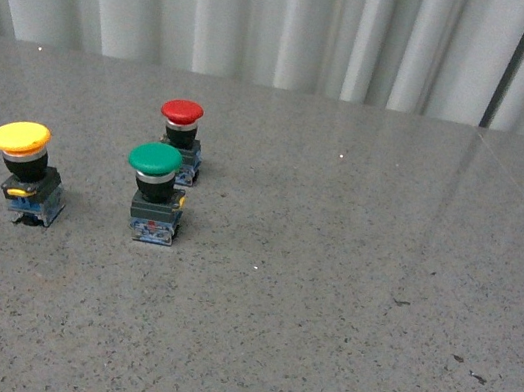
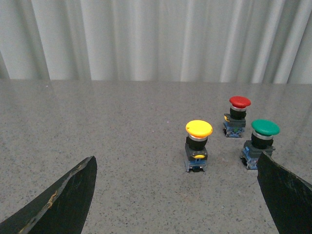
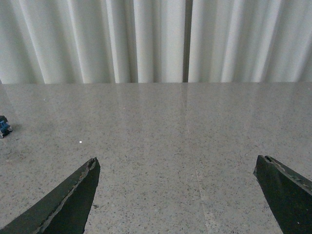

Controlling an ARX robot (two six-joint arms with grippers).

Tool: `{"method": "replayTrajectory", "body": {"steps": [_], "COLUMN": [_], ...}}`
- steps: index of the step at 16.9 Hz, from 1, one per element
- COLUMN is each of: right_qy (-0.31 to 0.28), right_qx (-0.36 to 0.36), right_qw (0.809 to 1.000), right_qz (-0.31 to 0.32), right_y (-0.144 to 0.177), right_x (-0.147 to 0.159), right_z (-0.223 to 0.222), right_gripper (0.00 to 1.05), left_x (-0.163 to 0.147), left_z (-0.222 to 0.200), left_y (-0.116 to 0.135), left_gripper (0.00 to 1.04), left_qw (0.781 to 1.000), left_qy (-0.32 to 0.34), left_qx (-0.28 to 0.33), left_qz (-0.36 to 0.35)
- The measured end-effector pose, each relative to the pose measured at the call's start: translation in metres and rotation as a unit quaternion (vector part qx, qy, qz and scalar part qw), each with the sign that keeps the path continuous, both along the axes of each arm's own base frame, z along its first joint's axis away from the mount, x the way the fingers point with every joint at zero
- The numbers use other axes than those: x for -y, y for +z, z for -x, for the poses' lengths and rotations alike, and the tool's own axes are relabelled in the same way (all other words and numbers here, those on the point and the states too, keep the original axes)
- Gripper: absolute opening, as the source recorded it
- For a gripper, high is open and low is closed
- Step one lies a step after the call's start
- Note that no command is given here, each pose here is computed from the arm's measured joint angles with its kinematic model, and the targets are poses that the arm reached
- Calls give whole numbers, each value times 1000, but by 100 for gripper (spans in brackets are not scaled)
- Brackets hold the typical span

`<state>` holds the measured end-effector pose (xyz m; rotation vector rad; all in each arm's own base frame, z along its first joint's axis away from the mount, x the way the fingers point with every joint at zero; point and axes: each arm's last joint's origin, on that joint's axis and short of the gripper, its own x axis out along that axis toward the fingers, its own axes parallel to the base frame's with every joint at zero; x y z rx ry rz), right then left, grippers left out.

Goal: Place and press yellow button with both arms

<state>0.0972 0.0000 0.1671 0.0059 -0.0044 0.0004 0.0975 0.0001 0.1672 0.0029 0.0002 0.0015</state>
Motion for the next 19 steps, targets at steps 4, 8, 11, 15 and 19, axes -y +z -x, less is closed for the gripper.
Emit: {"method": "replayTrajectory", "body": {"steps": [4,8,11,15,19], "right_qy": [0,0,0,0,0], "right_qx": [0,0,0,0,0], "right_qw": [1000,1000,1000,1000,1000], "right_qz": [0,0,0,0,0], "right_y": [0,0,0,0,0], "right_x": [0,0,0,0,0], "right_z": [0,0,0,0,0], "right_gripper": [98,98,98,98,98], "left_x": [0,0,0,0,0], "left_z": [0,0,0,0,0], "left_y": [0,0,0,0,0], "left_gripper": [98,98,98,98,98], "left_qw": [1000,1000,1000,1000,1000], "left_qy": [0,0,0,0,0], "left_qx": [0,0,0,0,0], "left_qz": [0,0,0,0,0]}}
